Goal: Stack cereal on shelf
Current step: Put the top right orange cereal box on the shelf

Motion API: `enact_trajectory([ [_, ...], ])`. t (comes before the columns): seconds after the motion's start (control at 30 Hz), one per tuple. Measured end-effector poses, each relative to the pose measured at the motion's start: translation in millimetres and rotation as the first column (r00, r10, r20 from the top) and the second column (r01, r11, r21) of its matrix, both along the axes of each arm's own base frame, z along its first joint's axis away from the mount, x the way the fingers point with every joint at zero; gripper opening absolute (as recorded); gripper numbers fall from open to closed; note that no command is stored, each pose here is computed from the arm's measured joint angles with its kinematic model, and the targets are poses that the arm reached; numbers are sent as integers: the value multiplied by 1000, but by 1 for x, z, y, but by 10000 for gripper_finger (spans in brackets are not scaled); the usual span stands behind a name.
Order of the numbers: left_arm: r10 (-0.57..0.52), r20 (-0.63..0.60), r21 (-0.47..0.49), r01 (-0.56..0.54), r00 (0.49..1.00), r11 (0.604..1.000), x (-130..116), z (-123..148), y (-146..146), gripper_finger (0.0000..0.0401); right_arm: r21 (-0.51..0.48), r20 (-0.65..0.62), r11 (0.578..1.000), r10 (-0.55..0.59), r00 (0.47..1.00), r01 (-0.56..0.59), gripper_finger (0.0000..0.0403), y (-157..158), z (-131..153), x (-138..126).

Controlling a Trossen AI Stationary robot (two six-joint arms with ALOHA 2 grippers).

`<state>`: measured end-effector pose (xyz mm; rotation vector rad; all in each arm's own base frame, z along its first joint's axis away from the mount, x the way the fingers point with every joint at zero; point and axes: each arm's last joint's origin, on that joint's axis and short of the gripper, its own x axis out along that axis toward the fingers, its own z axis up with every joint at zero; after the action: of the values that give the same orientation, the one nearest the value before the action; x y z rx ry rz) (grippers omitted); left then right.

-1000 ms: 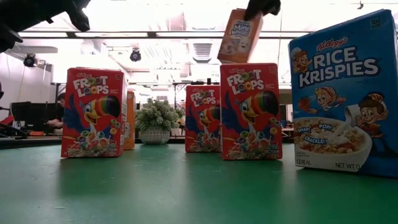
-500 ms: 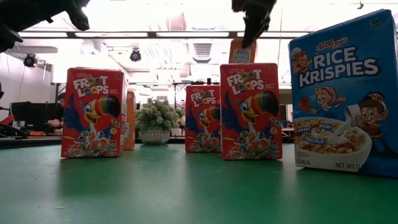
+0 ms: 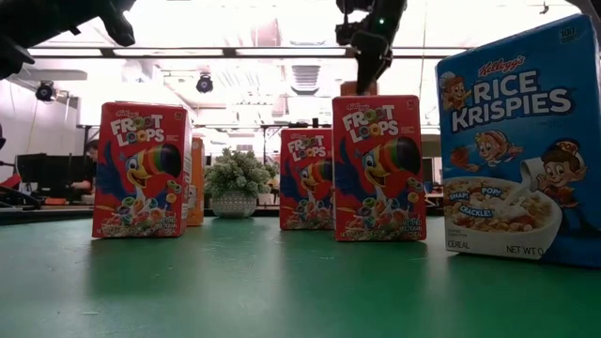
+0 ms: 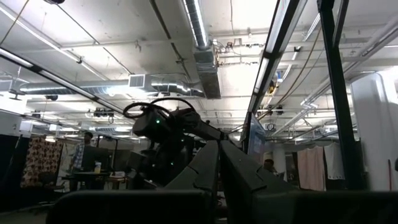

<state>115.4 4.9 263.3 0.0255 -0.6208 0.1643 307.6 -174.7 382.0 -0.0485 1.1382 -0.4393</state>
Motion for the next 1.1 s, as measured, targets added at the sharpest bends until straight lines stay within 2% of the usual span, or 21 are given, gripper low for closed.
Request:
enact_trajectory([
  [0.27,0,0,0,0,1000,1000,0,0,0,0,-10,37,1000,-19,999,19,255,2,11,-6],
  [0.47,0,0,0,0,1000,1000,0,0,0,0,-36,154,999,-28,988,33,245,22,42,-17],
  [0.6,-2,0,-2,2,1000,1000,0,0,0,0,-48,230,999,26,973,-15,207,50,57,-24],
  [0.73,-4,1,-5,4,1000,1000,0,0,0,0,-65,302,994,109,947,-93,145,82,53,-26],
  [0.9,-4,0,-6,4,1000,1000,0,0,0,0,-109,386,975,222,895,-195,64,119,19,-35],
  [1.0,-4,0,-6,4,1000,1000,0,0,0,0,-168,487,959,282,826,-228,24,132,-8,-40],
  [1.1,-2,-1,-2,2,1000,1000,0,0,0,0,-223,573,949,312,758,-222,12,136,-38,-45],
])
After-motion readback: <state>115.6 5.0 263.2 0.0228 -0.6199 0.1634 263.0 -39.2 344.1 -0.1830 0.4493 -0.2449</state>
